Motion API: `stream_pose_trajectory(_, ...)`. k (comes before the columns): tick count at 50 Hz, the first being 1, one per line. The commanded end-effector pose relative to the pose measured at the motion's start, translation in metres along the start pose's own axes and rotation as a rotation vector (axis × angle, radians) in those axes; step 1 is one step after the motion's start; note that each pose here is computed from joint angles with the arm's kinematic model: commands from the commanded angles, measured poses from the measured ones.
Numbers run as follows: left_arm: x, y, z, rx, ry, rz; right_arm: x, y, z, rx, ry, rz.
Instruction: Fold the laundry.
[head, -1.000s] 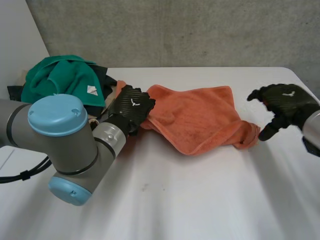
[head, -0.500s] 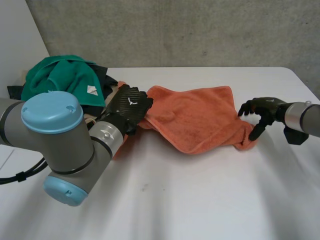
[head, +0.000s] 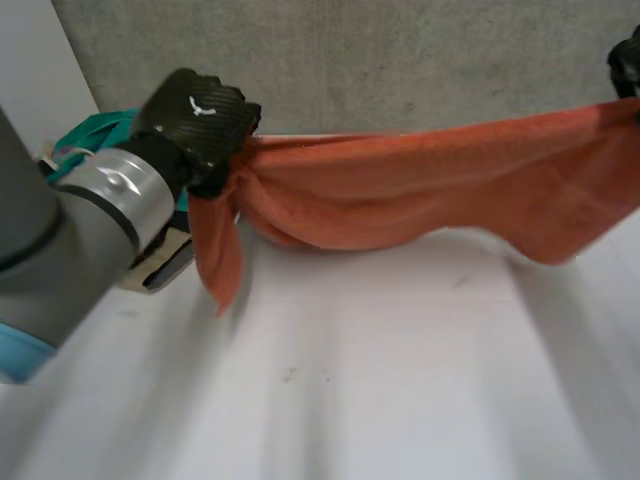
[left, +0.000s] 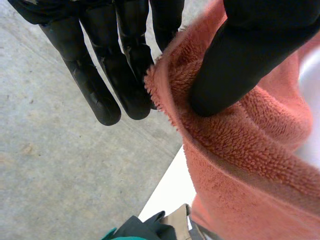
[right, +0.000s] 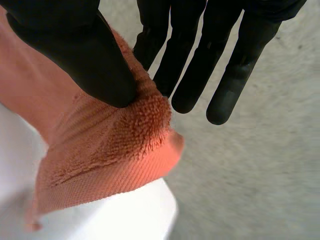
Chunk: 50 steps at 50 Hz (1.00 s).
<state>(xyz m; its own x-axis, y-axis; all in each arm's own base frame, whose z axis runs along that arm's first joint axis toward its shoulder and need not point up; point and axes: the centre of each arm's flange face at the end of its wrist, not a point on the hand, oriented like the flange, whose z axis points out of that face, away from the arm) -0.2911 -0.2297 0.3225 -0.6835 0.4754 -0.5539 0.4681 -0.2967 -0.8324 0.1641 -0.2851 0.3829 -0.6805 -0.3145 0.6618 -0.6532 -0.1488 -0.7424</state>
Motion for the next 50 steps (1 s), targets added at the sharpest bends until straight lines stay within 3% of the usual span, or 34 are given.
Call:
stream_pose_trajectory(1,0.001,0.012,0.0,-0.121,0.063,-0.008,-0.024,0.001,-0.016,-0.058,-0.021,-0.135)
stream_pose_trajectory(7,0.036,0.072,0.034,-0.276,0.162,-0.016,-0.082,0.043,0.026,-0.209,-0.21,-0.126)
stream_pose_trajectory(12,0.048,0.103,0.071,-0.3,0.169,-0.01,-0.098,0.072,0.067,-0.262,-0.173,-0.14)
stream_pose_trajectory(17,0.025,0.097,0.119,-0.151,0.048,0.079,-0.085,0.058,0.108,-0.125,0.029,-0.154)
stream_pose_trajectory(20,-0.003,0.052,0.144,0.085,-0.114,0.157,-0.059,0.017,0.124,0.075,0.243,-0.119)
stream_pose_trajectory(26,-0.058,-0.023,0.154,0.493,-0.435,0.209,0.002,-0.054,0.11,0.463,0.625,-0.012)
stream_pose_trajectory(29,-0.066,-0.043,0.143,0.554,-0.473,0.213,0.006,-0.06,0.101,0.488,0.642,-0.016)
stream_pose_trajectory(33,-0.067,-0.041,0.13,0.512,-0.433,0.218,-0.008,-0.046,0.101,0.431,0.582,-0.018)
stream_pose_trajectory(50,0.063,0.126,0.072,-0.019,0.059,0.156,-0.137,0.091,0.081,-0.002,0.087,-0.016)
